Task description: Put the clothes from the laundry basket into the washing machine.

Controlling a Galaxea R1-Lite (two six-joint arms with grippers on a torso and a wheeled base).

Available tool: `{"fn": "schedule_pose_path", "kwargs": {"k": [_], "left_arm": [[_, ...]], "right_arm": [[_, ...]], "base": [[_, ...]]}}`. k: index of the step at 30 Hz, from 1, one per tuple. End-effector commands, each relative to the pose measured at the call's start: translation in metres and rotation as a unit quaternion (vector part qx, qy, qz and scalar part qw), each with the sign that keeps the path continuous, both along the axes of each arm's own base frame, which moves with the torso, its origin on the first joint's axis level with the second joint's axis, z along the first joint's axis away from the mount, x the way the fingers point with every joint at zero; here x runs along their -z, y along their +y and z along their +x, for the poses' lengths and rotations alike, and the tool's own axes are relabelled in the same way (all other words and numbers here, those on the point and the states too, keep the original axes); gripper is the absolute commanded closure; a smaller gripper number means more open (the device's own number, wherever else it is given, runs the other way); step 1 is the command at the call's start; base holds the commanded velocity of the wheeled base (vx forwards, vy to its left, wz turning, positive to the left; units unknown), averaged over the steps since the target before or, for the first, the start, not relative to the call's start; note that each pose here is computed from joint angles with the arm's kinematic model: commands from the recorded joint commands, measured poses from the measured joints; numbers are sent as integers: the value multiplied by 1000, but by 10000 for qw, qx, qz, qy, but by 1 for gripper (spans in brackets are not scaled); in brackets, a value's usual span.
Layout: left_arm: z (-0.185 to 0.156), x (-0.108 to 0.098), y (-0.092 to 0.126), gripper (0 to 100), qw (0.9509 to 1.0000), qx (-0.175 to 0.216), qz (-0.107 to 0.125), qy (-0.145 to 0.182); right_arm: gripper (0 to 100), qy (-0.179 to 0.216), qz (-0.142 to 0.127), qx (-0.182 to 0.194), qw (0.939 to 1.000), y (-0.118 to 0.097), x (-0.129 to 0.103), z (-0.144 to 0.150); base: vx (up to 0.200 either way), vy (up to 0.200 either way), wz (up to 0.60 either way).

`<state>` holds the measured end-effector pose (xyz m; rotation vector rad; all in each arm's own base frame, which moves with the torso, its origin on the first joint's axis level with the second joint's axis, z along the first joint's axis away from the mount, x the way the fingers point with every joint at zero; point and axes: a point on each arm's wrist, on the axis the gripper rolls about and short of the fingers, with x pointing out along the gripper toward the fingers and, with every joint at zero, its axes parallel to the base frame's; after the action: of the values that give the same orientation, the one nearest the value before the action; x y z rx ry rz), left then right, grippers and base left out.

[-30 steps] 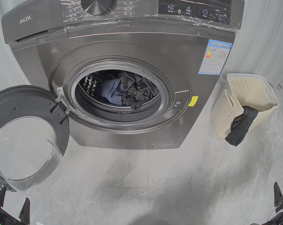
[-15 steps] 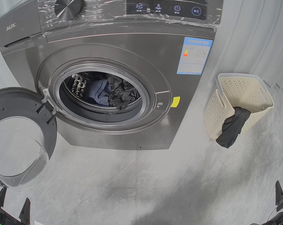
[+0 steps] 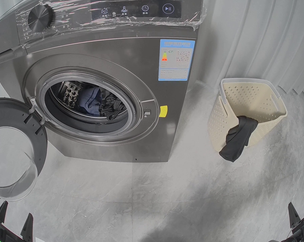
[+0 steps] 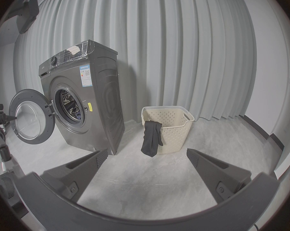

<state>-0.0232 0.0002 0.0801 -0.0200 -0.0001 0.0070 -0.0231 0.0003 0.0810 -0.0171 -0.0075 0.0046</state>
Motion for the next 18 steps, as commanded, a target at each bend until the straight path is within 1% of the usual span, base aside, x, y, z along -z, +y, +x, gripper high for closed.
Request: {"fn": "schedule_pose_path", "kwargs": {"k": [1,18], "left_arm": [[1,4,0,0,10000,-3,-7,38],[1,4,0,0,10000,-19,-23,38]], "right_arm": [[0,22,1,-7,10000,0,5,0],[0,22,-7,-7,10000,0,5,0]], "base": [[0,-200,0],[0,-200,0]]}}
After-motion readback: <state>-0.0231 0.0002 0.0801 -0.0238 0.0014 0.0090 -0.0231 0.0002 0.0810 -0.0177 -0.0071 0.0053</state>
